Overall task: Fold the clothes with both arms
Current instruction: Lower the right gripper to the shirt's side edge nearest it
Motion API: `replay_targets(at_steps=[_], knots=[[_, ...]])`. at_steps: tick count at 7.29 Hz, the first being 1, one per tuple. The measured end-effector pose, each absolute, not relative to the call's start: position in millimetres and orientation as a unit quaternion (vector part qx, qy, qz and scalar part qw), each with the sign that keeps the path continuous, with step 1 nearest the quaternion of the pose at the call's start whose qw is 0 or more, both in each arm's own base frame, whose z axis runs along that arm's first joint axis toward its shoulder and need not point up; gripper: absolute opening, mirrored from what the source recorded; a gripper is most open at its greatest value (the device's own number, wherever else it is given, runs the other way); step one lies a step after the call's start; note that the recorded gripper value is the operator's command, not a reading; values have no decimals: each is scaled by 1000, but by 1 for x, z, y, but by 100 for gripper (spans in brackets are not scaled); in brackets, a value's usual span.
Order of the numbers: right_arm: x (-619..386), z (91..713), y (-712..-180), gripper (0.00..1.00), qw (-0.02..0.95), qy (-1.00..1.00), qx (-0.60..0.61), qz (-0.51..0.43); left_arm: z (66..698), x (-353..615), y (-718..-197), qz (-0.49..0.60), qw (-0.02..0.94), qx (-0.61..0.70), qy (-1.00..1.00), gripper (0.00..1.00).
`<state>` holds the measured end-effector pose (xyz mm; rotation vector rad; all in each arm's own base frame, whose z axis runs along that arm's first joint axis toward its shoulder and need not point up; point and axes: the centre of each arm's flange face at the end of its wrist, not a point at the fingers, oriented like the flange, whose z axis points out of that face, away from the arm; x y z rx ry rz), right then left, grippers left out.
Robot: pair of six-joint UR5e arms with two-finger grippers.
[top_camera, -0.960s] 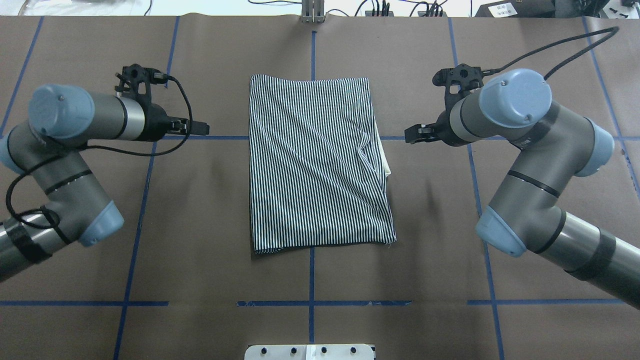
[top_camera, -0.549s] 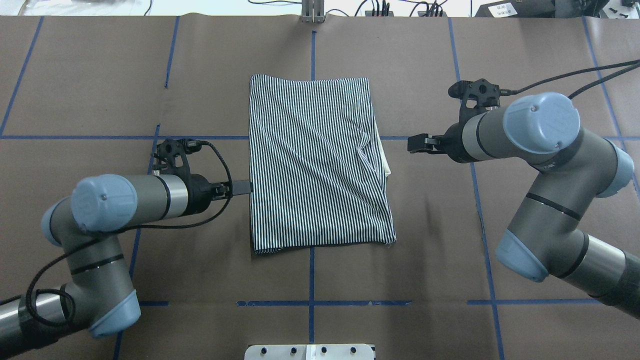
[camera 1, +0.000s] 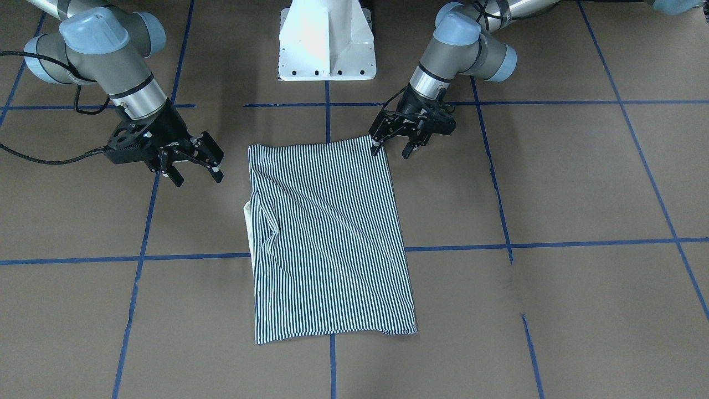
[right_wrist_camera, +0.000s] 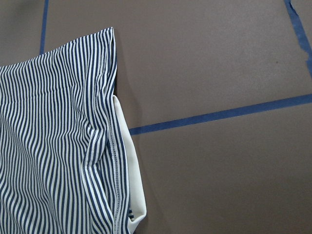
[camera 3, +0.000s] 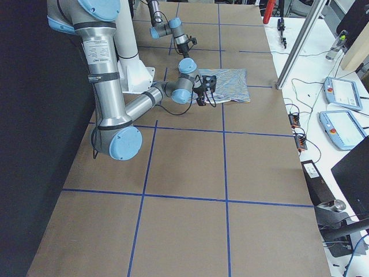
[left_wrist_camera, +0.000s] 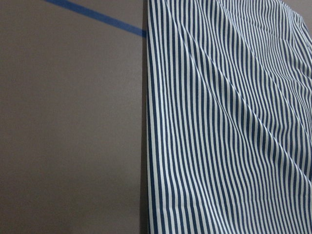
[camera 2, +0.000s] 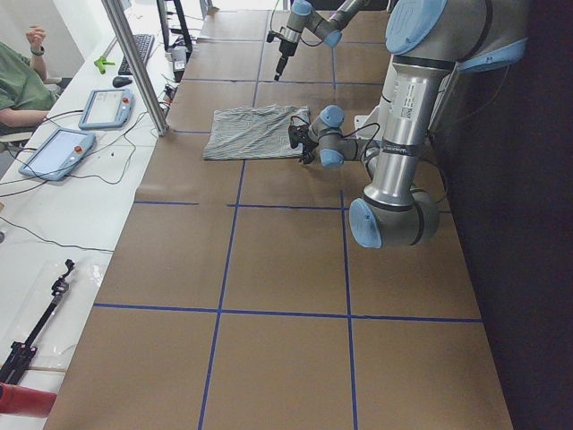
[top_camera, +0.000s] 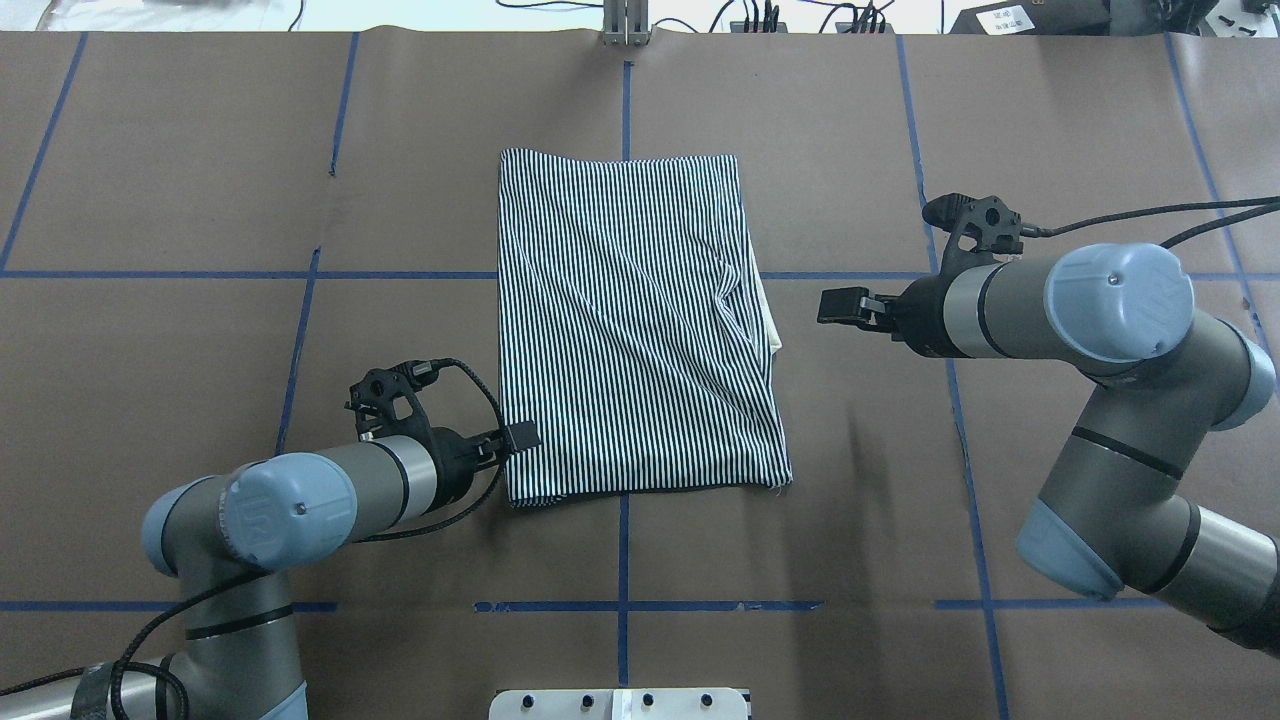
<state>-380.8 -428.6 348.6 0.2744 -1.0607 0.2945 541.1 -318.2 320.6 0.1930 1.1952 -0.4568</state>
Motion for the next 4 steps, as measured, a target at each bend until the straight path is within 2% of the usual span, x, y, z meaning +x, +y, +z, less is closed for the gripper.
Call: replay_targets(at_steps=[2,4], knots=[[-381,349,-428,100,843,-503,130,140,316,552,-304,-241,791,71,558,34],[-381,349,-428,100,843,-503,130,141,315,556,-297,-242,790,66,559,40]])
